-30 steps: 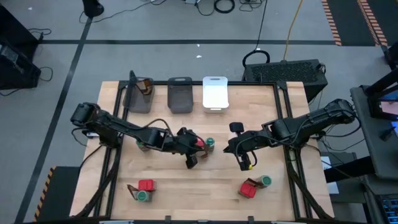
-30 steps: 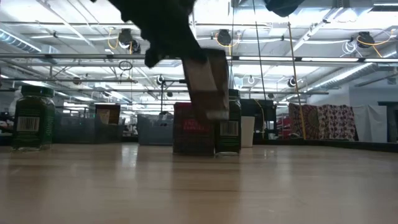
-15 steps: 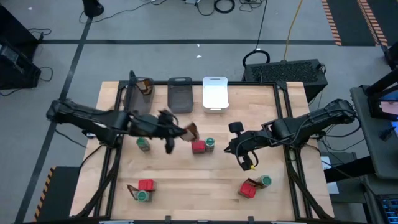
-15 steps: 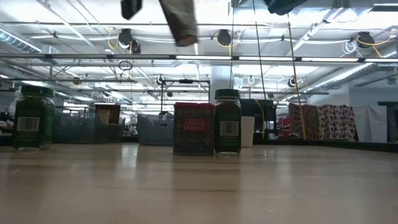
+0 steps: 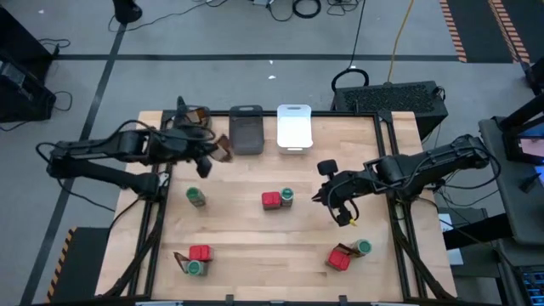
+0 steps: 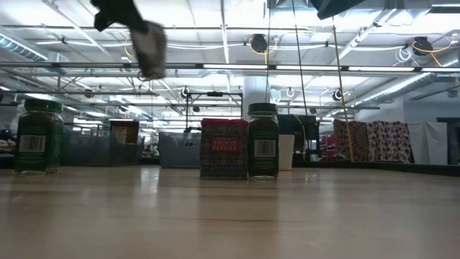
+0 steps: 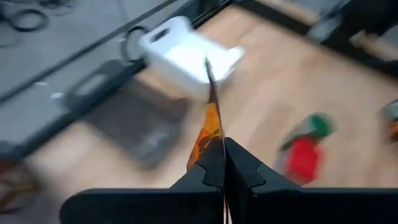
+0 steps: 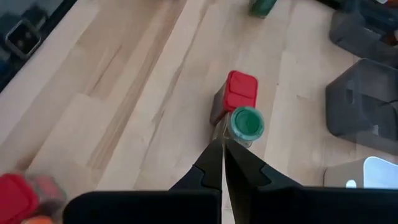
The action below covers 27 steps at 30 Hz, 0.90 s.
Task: Sort spices by type
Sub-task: Put the middle top brown seasoning sachet into the left black bin
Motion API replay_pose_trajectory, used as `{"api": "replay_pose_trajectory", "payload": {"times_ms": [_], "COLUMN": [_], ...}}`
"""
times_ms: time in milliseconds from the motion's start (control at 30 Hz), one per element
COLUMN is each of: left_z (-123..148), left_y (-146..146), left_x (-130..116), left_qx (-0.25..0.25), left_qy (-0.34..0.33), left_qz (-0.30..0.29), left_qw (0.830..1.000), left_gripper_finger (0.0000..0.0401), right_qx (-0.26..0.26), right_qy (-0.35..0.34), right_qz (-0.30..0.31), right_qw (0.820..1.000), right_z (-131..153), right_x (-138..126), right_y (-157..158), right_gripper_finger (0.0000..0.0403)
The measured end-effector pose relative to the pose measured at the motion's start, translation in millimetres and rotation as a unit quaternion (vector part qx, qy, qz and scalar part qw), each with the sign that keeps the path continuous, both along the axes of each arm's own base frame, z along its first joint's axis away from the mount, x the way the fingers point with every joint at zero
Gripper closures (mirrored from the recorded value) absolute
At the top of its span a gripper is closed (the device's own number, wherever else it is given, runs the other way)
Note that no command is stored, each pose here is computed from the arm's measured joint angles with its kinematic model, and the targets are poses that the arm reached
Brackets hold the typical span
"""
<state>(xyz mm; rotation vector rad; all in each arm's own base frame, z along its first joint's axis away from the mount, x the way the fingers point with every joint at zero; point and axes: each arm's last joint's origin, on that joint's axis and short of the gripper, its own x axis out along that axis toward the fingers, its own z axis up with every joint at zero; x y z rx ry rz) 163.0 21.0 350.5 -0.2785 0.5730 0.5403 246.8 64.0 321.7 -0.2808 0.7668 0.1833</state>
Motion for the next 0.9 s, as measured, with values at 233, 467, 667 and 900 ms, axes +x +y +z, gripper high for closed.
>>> {"api": "replay_pose_trajectory", "payload": {"times_ms": [233,467,667,900], "left_z": [-3.1,-10.0,-14.6,-27.6], "left_y": [30.9,59.3,82.2,107.1], "left_x": [-28.6,-46.3,-51.1,-46.3], "left_qx": [0.124,0.173,0.161,0.116], "left_qy": [0.141,0.272,0.301,0.334], "left_qz": [-0.022,-0.042,-0.04,-0.018], "left_qw": [0.982,0.946,0.939,0.935], "left_gripper_finger": [0.0401,0.0401,0.0401,0.0401], "right_qx": [0.096,0.154,0.179,0.194], "right_qy": [-0.066,-0.113,-0.113,-0.101], "right_qz": [-0.096,-0.131,-0.172,-0.194], "right_qw": [0.989,0.973,0.962,0.956], "right_z": [4.6,5.6,-3.0,-14.1], "right_x": [21.3,39.3,50.2,59.7], "right_y": [-6.6,-7.2,-5.9,-4.0], "right_gripper_finger": [0.0403,0.0403,0.0403,0.0403]}}
